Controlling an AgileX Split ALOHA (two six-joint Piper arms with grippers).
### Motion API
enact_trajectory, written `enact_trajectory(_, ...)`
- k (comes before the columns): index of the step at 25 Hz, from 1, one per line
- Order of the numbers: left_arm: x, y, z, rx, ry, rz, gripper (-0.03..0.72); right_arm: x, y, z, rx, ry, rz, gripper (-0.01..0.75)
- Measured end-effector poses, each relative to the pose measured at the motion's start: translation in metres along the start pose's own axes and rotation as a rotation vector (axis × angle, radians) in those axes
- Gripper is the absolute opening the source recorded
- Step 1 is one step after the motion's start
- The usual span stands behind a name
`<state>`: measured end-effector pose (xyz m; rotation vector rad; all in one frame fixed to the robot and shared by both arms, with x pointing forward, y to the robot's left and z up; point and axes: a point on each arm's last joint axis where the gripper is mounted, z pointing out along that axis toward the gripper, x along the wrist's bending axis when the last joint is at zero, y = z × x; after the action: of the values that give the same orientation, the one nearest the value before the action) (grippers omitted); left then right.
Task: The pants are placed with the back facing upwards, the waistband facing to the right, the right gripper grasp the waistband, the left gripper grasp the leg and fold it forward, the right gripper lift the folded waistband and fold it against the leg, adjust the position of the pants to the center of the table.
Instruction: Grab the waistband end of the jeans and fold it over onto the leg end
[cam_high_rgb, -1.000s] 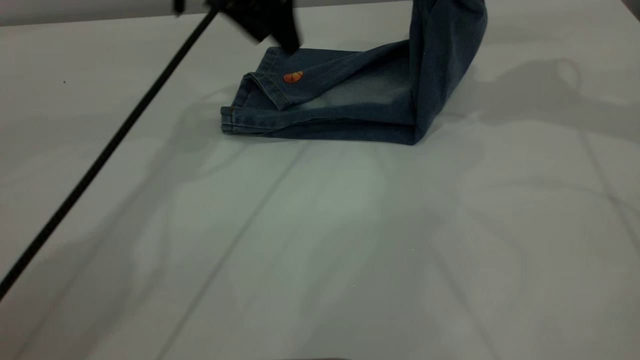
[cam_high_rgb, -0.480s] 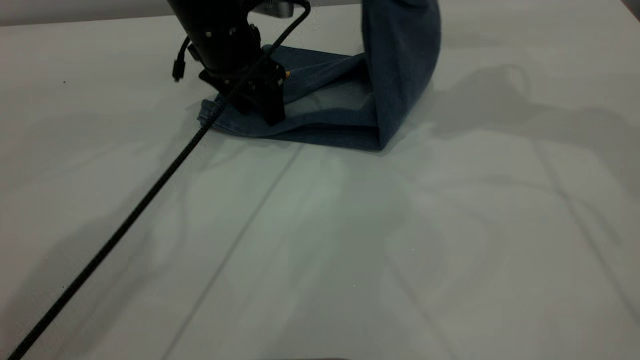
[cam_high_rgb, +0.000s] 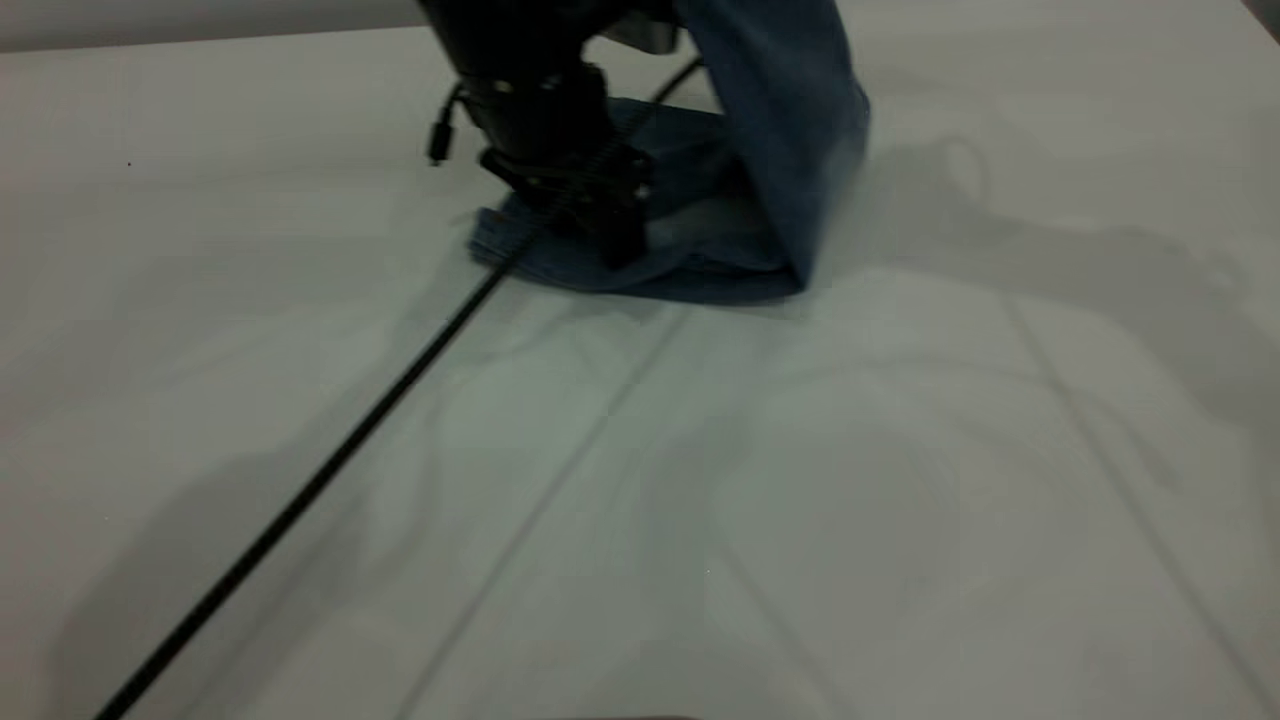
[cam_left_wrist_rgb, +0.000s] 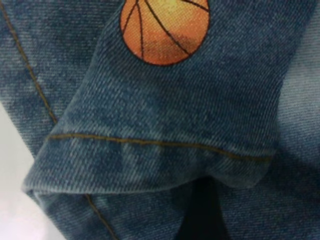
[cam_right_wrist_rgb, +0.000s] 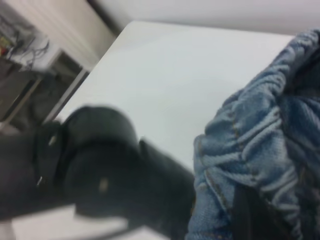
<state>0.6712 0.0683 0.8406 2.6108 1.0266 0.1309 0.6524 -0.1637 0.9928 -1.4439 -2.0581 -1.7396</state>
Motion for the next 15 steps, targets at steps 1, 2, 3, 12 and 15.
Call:
enact_trajectory(1, -0.003, 0.002, 0.0, -0.001, -0.004, 0.005, 0.514, -0.001, 0.0, 0.0, -0.003, -0.01, -0.002, 0.102)
enact_trajectory(2, -0.005, 0.004, -0.001, 0.003, -0.009, 0.008, 0.514, -0.001, 0.0, 0.0, -0.003, -0.015, -0.001, 0.102)
enact_trajectory(3, -0.005, 0.004, -0.002, 0.011, -0.014, 0.006, 0.514, -0.002, 0.0, 0.0, -0.005, -0.023, 0.001, 0.102)
enact_trajectory(12, 0.034, 0.021, -0.07, 0.138, 0.169, -0.045, 0.514, -0.011, 0.001, -0.001, -0.033, -0.12, 0.008, 0.102)
enact_trajectory(15, 0.05, 0.025, -0.097, 0.177, 0.28, -0.069, 0.514, -0.013, 0.001, -0.001, -0.027, -0.137, -0.003, 0.102)
